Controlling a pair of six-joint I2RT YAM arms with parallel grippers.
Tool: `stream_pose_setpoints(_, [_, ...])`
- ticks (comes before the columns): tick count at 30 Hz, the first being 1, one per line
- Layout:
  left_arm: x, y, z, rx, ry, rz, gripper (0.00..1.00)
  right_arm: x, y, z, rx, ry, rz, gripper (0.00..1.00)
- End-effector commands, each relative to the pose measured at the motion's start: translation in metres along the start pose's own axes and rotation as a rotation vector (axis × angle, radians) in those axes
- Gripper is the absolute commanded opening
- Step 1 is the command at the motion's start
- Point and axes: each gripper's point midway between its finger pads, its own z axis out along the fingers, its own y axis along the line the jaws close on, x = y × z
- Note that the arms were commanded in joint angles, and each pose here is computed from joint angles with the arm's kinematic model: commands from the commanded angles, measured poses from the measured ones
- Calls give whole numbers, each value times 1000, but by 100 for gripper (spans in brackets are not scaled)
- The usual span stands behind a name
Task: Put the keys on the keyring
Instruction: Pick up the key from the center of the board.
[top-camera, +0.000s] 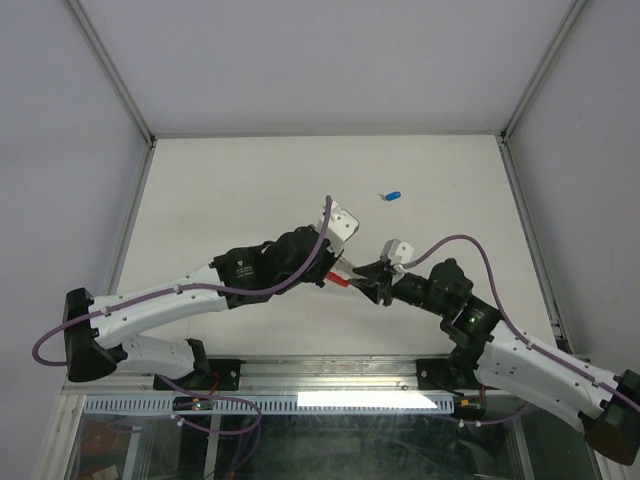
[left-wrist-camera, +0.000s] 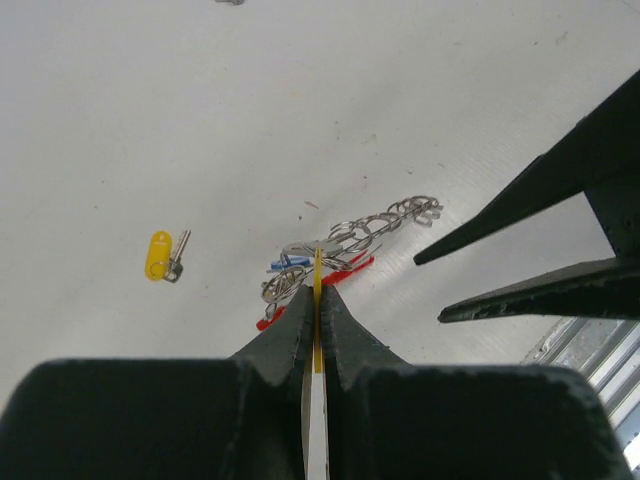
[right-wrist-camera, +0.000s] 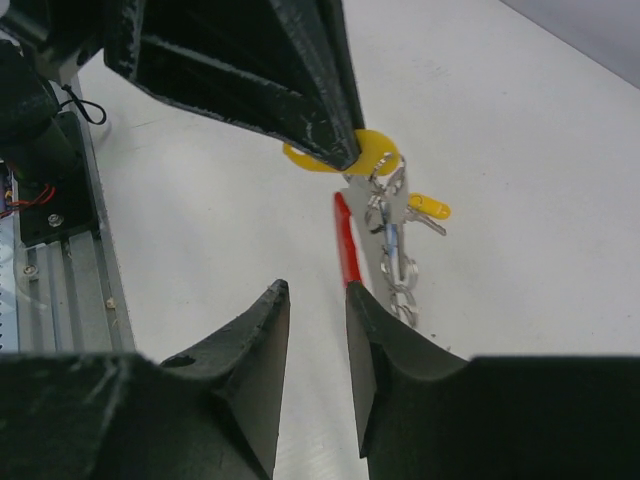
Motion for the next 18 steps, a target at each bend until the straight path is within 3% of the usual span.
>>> stream_pose_setpoints(1, [-40,1,-22,12,-102,-19,0,-47,1,7,36,-135,-87,31])
stream_pose_setpoints(18, [-55,-1,-34,45,-132,-38,0,-57,-6,24,170,-198,-156,26])
